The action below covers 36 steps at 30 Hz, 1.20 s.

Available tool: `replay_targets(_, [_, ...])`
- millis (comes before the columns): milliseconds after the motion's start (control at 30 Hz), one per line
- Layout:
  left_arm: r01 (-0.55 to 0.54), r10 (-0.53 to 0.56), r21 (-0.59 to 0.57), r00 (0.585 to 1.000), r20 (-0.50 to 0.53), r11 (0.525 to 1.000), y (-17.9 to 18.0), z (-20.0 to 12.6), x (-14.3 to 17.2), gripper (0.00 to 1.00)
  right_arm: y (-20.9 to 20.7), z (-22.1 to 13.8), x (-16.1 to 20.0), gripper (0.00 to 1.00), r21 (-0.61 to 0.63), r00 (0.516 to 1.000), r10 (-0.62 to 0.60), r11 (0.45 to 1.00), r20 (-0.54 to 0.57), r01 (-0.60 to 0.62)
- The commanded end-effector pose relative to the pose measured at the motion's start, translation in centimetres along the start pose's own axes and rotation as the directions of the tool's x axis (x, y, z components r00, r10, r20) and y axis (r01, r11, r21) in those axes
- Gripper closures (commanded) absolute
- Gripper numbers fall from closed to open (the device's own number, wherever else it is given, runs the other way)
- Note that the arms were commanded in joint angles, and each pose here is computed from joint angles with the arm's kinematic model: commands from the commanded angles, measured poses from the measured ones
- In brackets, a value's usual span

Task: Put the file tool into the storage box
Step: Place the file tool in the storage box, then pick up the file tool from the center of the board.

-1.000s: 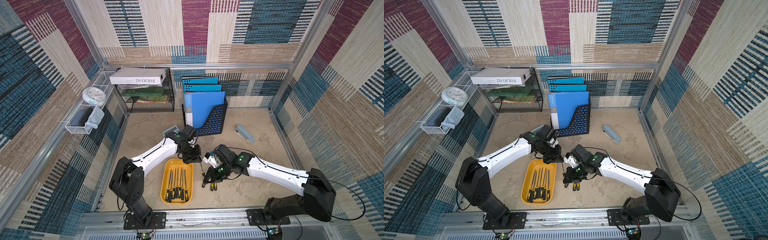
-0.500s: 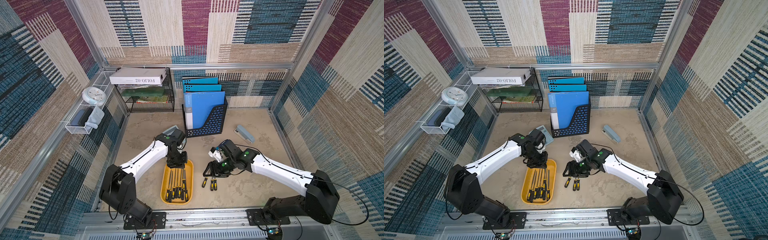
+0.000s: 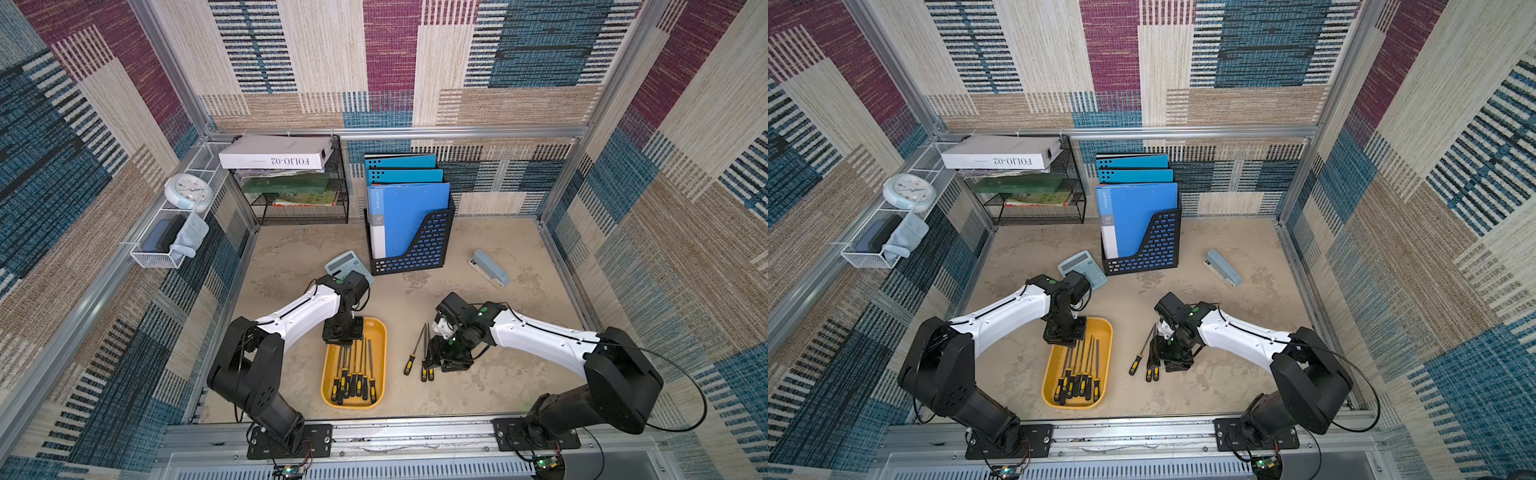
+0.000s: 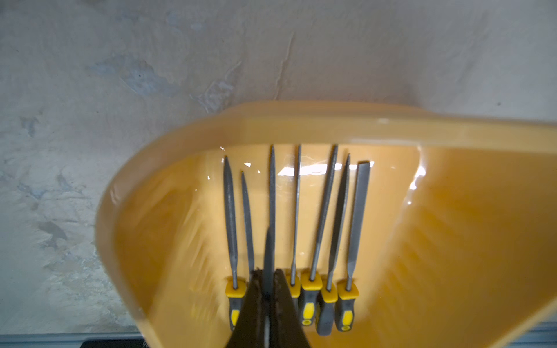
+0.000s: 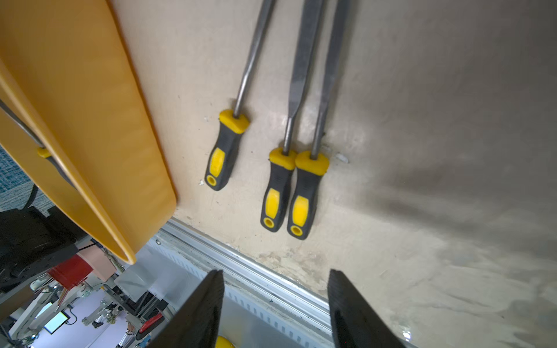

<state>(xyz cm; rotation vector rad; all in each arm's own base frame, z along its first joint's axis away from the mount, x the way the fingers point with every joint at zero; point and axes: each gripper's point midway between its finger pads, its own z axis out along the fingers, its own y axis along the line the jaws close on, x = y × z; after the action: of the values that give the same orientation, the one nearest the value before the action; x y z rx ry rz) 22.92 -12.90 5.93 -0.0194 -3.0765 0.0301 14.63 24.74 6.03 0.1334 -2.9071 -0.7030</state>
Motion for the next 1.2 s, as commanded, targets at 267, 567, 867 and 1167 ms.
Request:
replay_targets(267, [-0.006, 0.005, -0.041, 1.000, -0.017, 0.999, 0.9, 1.2, 0.6, 0.80, -1.7, 1.8, 0.1, 0.49, 0.073, 0.999, 0.020, 0.997, -0.042, -0.017])
replay_targets(567, [0.004, -0.004, -0.002, 1.000, -0.007, 1.000, 0.5, 0.0, 1.0, 0.68, -1.5, 2.4, -1.3, 0.51, 0.098, 0.999, 0.010, 0.995, -0.038, -0.007])
replay_targets(867, [0.011, -0.014, 0.054, 0.998, 0.053, 0.998, -0.7, -3.4, -0.1, 0.68, -3.8, 2.8, -1.4, 0.63, 0.237, 0.997, 0.023, 0.972, -0.068, -0.006])
replay_targets(1167, [0.016, -0.022, 0.082, 0.997, 0.077, 0.997, -1.3, -4.7, -0.7, 0.68, -5.4, 2.8, -1.1, 0.75, 0.314, 0.997, 0.032, 0.950, -0.069, -0.009])
